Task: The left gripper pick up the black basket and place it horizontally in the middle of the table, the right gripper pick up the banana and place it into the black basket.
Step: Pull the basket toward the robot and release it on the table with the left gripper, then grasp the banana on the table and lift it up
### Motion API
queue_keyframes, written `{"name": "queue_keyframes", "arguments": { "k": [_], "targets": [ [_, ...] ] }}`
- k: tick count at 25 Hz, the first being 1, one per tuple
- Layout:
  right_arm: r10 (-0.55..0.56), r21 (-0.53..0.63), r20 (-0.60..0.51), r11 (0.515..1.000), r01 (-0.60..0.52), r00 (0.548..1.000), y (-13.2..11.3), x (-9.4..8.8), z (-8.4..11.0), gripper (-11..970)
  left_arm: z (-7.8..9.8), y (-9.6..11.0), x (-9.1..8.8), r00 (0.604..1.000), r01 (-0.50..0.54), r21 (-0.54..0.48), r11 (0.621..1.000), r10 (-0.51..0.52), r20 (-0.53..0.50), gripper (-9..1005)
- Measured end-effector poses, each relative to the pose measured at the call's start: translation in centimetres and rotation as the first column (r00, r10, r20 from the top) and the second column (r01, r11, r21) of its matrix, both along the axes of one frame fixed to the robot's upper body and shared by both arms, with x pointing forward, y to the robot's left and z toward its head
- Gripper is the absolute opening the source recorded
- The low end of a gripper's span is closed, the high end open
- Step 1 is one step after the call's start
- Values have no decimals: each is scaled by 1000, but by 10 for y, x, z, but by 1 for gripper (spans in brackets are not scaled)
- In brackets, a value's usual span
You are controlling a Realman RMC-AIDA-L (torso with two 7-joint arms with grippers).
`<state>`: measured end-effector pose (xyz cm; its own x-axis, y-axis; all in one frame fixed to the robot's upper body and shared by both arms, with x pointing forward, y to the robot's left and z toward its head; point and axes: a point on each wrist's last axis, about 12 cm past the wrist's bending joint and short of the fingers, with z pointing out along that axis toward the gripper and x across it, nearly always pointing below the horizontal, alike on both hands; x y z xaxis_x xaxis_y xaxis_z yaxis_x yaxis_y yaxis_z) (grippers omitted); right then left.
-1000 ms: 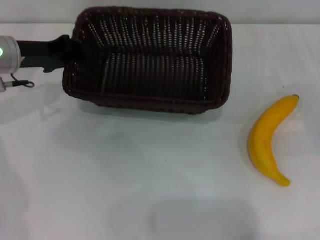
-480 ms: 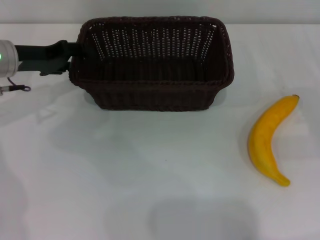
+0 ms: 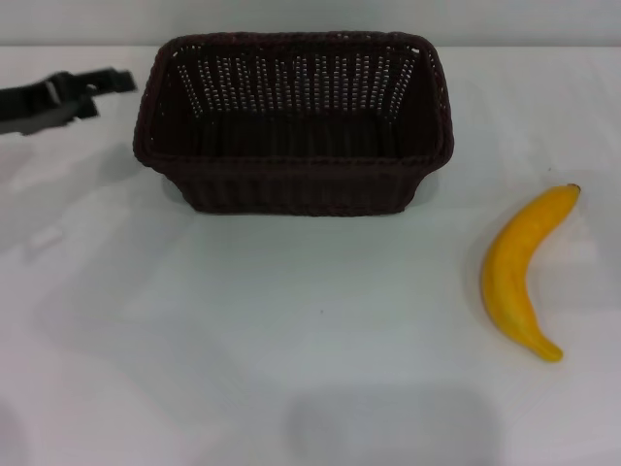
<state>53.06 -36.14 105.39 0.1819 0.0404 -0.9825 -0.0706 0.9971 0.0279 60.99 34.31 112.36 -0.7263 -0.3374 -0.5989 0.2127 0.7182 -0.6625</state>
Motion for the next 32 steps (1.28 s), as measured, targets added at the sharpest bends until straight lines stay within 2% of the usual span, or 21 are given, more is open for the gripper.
{"name": "queue_keyframes", "arguments": {
  "k": [3,7,10,12,13,15,16,18,20,21,22,23,24,27,29,32],
  "targets": [
    [20,75,-9,997,-19,1000,0,-2,-1,858,5,19,-17,989,-17,-34,999,22,146,880],
    [108,271,-39,958,-93,993,-1,-6,-4,858,3,41,-41,925,-79,-36,996,87,369,879],
    [209,422,-52,891,-169,976,-3,-11,-1,858,-12,56,-63,838,-216,-22,976,197,509,878],
    [290,510,-57,831,-222,955,-10,-13,5,858,-24,64,-78,763,-330,-21,944,280,582,877],
    [334,539,-65,805,-249,940,-12,-14,9,858,-31,68,-87,720,-395,-23,919,325,613,877],
    [471,600,-105,732,-322,876,-16,-12,22,858,-41,73,-98,657,-486,-37,873,393,644,876],
    [520,611,-127,712,-346,845,-16,-10,28,857,-47,76,-104,619,-538,-46,842,431,656,876],
    [604,627,-188,681,-378,775,-11,-7,37,857,-55,78,-111,575,-599,-43,800,467,672,875],
    [650,628,-245,671,-394,719,-4,-2,48,857,-65,77,-117,545,-650,-23,760,487,682,874],
    [664,624,-285,676,-392,691,1,2,54,857,-65,77,-117,545,-650,-23,760,487,682,874],
    [663,610,-331,693,-384,672,5,6,60,857,-73,75,-119,516,-700,15,714,491,701,874],
    [654,595,-382,715,-368,652,11,10,66,857,-76,73,-120,505,-718,33,695,488,712,873],
    [637,562,-431,743,-362,639,18,15,77,857,-76,73,-120,505,-718,33,695,488,712,873],
    [555,445,-564,828,-340,611,39,24,109,857,-84,66,-123,480,-760,80,645,476,737,872],
    [475,362,-652,880,-309,591,58,26,132,857,-85,63,-121,484,-758,80,647,476,735,872],
    [381,264,-731,923,-280,566,85,25,158,857,-85,62,-119,485,-759,78,647,480,731,873]
  ]
}}
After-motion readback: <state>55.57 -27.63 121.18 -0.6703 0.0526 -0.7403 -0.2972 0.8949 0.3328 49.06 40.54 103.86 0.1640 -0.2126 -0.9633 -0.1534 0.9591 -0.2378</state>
